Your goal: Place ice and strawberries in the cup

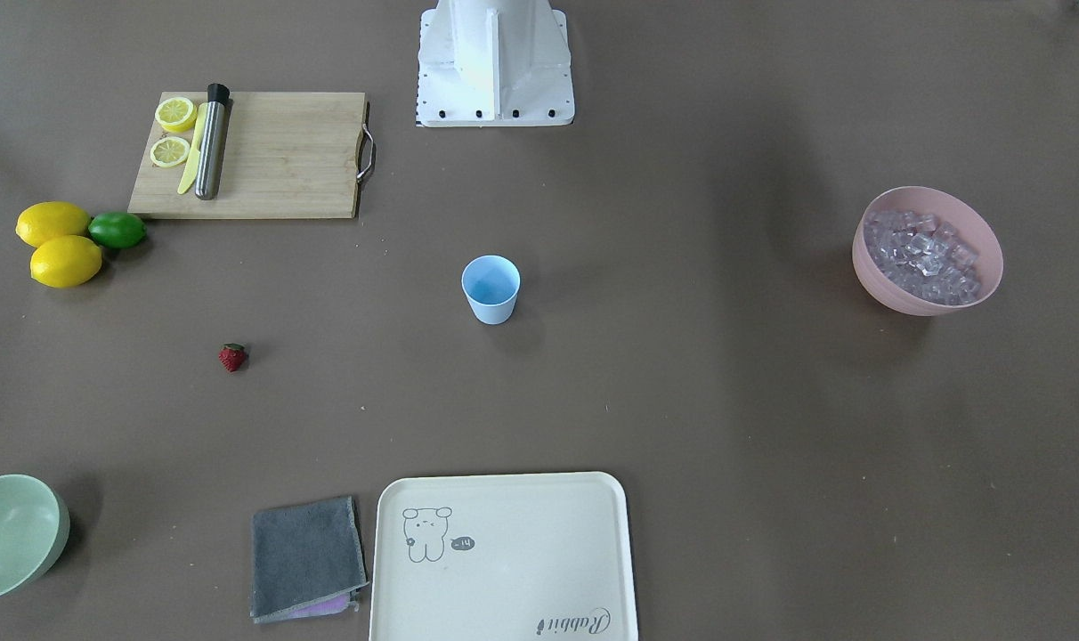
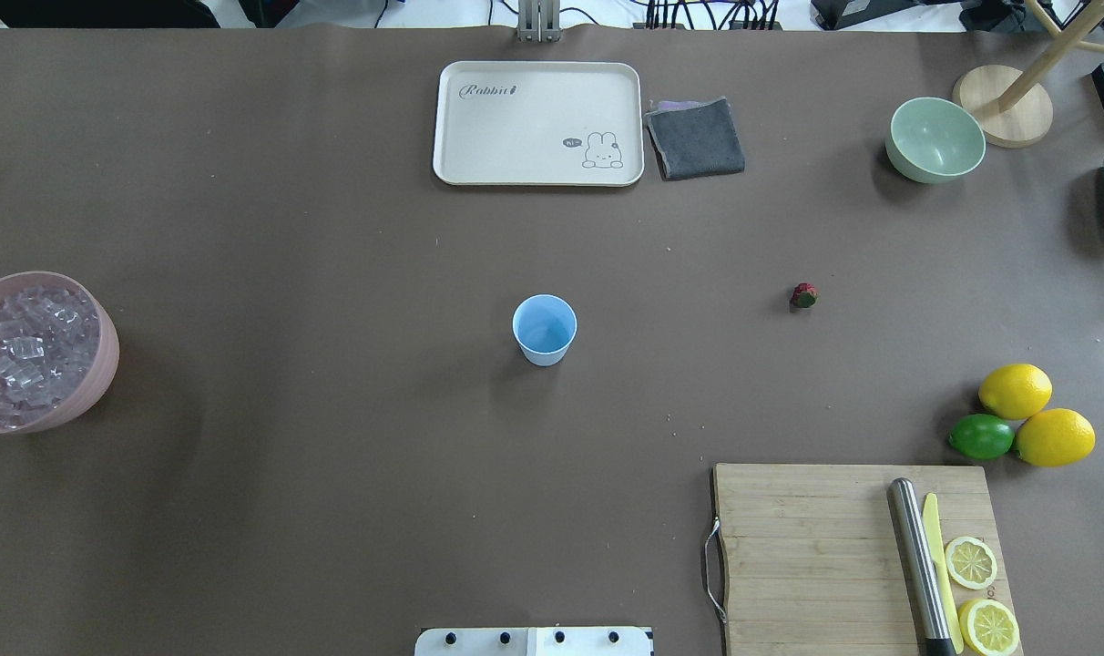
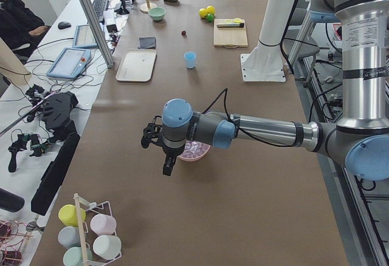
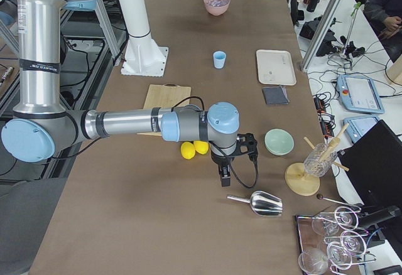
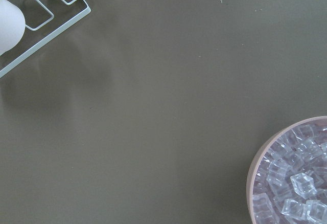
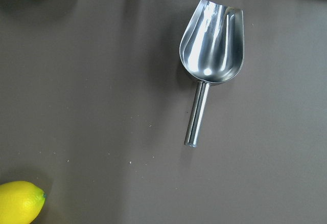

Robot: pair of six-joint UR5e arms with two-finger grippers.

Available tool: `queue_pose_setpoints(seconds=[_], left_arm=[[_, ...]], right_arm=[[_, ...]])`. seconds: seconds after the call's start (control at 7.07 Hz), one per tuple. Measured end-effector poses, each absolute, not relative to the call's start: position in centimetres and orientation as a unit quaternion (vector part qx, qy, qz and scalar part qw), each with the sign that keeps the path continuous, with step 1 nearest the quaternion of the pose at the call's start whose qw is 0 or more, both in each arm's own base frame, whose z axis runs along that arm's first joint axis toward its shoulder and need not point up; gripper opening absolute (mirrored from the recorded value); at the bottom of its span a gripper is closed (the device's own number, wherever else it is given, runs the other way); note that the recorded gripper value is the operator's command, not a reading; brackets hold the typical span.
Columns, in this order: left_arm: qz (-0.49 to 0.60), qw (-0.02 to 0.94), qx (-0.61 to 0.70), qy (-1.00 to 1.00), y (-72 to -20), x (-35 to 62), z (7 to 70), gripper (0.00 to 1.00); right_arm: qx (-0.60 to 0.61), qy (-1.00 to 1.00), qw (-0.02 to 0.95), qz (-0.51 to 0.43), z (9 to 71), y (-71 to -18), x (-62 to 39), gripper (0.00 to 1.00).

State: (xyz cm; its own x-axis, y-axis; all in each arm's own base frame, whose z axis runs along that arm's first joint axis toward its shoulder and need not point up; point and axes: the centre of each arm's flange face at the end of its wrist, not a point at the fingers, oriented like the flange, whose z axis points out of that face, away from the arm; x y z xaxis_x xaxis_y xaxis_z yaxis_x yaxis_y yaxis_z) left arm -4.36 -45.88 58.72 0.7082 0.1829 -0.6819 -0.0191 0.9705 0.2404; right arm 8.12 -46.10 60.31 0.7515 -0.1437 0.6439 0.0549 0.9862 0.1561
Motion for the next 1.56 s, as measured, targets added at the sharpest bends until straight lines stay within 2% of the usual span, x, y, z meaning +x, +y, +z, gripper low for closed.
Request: queue_pose_setpoints(seconds=[0.71, 1.56], left_arm=[[0.084, 0.907, 0.148, 0.384, -46.1, -3.3, 57.0, 0.98], [0.088, 0.893, 0.173, 0.406, -46.0, 9.7, 52.1, 0.98]], right_arm=[[0.063, -0.346, 0.934, -0.053, 60.4, -46.0, 8.0, 1.0], [0.059, -0.365, 0.928, -0.055, 61.1, -45.6, 7.7, 1.0]])
